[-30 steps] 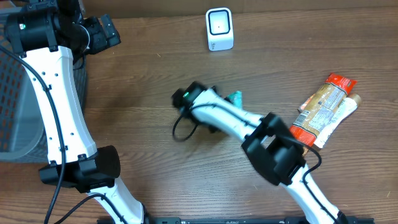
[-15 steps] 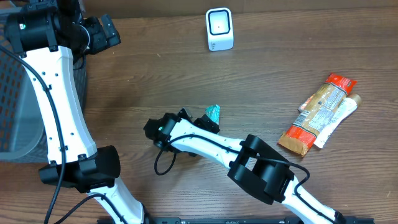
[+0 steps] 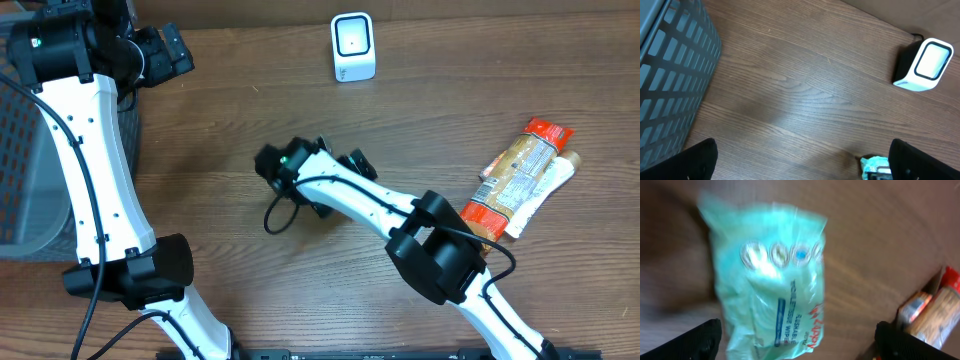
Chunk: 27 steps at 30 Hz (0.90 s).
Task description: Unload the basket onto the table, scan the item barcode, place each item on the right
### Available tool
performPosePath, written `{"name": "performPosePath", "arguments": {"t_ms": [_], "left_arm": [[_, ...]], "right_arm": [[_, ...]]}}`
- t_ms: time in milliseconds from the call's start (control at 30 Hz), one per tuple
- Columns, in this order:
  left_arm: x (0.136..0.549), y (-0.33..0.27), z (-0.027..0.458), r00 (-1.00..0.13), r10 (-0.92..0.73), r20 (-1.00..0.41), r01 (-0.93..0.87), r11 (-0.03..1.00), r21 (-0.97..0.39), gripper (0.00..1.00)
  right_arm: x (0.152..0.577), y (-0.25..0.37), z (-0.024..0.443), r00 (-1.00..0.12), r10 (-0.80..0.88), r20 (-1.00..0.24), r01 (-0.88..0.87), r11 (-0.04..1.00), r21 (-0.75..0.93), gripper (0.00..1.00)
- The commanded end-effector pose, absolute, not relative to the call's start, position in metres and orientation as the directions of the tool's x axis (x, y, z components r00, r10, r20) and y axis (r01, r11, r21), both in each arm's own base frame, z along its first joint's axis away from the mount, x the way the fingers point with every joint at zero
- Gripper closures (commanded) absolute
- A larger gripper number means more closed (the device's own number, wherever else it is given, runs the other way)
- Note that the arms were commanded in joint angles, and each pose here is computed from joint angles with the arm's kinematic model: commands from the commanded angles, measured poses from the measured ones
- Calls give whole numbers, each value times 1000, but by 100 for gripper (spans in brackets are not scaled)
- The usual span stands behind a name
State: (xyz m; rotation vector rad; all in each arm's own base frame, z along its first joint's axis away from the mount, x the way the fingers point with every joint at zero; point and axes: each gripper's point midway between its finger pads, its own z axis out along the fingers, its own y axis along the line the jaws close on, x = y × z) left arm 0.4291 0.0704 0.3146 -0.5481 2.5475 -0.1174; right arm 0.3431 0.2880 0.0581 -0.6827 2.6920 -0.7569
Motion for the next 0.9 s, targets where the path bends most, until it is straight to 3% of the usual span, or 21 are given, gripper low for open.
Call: {"name": "performPosePath", "arguments": {"t_ms": [0, 367, 567, 733, 867], "left_arm": [[431, 70, 320, -771, -399, -496, -353, 916, -188, 0], [431, 70, 320, -771, -399, -496, -353, 916, -189, 0], [431, 70, 320, -771, -399, -496, -354, 916, -188, 0], [431, 70, 320, -771, -399, -496, -354, 916, -188, 0], [431, 70, 320, -771, -399, -496, -354, 916, -188, 0]], "right_arm": [[346, 311, 71, -830, -533, -167, -405, 780, -477, 8], [344, 307, 23, -819, -558, -136, -445, 767, -463, 31], [345, 304, 18, -804, -582, -123, -466, 745, -477, 68], [348, 297, 7, -795, -598, -102, -487, 729, -481, 92], [339, 290, -1, -776, -630, -34, -544, 695, -471, 96]]}}
